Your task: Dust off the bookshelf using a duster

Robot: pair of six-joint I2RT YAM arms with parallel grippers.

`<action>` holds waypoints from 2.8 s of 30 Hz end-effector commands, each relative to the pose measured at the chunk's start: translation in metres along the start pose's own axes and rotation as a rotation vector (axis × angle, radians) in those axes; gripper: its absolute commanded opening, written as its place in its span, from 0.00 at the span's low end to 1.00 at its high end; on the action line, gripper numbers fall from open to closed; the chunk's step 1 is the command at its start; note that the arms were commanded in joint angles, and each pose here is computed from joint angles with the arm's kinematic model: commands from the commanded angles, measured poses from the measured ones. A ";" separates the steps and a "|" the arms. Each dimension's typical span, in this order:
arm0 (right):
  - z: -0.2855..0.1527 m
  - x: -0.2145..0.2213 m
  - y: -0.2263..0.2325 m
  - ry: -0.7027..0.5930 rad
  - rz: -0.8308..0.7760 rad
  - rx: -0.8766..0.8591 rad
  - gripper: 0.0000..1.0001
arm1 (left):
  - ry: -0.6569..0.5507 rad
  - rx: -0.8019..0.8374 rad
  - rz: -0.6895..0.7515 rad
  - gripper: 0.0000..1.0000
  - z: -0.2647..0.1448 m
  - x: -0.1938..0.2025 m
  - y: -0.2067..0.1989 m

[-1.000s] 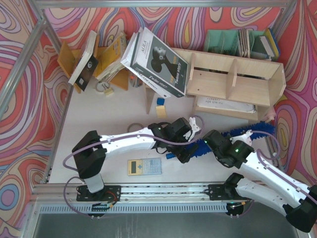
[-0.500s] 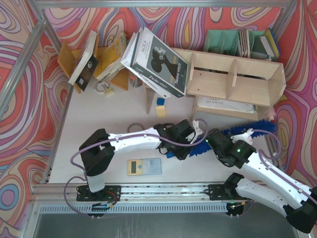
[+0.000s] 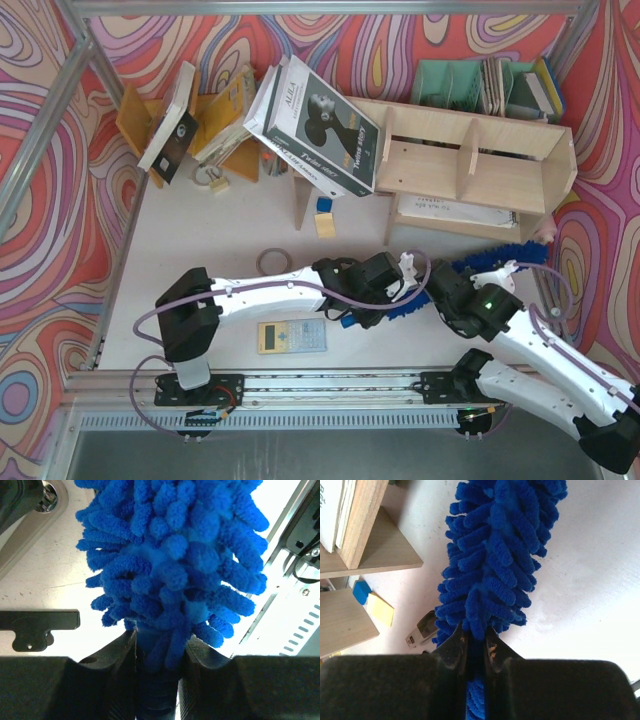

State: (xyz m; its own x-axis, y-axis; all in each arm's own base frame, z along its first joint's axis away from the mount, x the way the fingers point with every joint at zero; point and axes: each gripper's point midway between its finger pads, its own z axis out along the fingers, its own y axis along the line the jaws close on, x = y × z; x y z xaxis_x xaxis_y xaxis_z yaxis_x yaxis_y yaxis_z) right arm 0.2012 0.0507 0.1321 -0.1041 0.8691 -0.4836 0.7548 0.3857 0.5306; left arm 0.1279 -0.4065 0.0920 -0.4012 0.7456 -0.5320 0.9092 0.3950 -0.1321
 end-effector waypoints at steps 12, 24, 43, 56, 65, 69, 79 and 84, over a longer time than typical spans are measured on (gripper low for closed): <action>-0.031 -0.057 0.013 -0.159 -0.001 -0.032 0.64 | -0.119 -0.121 0.035 0.00 -0.037 -0.017 -0.005; -0.027 -0.045 0.009 -0.117 -0.057 -0.024 0.70 | -0.275 -0.136 0.105 0.00 -0.063 -0.023 -0.014; -0.079 -0.092 0.083 -0.209 -0.170 -0.243 0.75 | -0.304 -0.083 0.117 0.00 -0.094 -0.024 -0.036; -0.207 -0.184 0.188 -0.408 -0.334 -0.653 0.79 | -0.437 -0.055 0.109 0.00 -0.146 -0.069 -0.051; -0.241 -0.201 0.201 -0.479 -0.389 -0.799 0.79 | -0.455 -0.215 0.026 0.00 -0.147 -0.087 -0.023; -0.230 -0.192 0.197 -0.471 -0.417 -0.787 0.80 | -0.539 -0.302 -0.046 0.00 -0.163 -0.101 -0.006; -0.235 -0.189 0.197 -0.482 -0.456 -0.836 0.80 | -0.625 -0.364 -0.183 0.00 -0.183 -0.107 0.018; -0.220 -0.190 0.187 -0.495 -0.440 -0.762 0.80 | -0.679 -0.384 -0.207 0.00 -0.198 -0.111 0.023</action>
State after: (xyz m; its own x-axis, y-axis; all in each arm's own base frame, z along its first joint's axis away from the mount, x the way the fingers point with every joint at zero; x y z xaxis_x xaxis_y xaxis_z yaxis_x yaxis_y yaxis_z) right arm 0.2205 0.0344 0.4803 0.1124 0.4474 -0.8873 0.0414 0.8900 0.4540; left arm 0.1622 -0.3801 0.2752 -0.3169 0.3488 -0.8820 0.7199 0.6939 0.0157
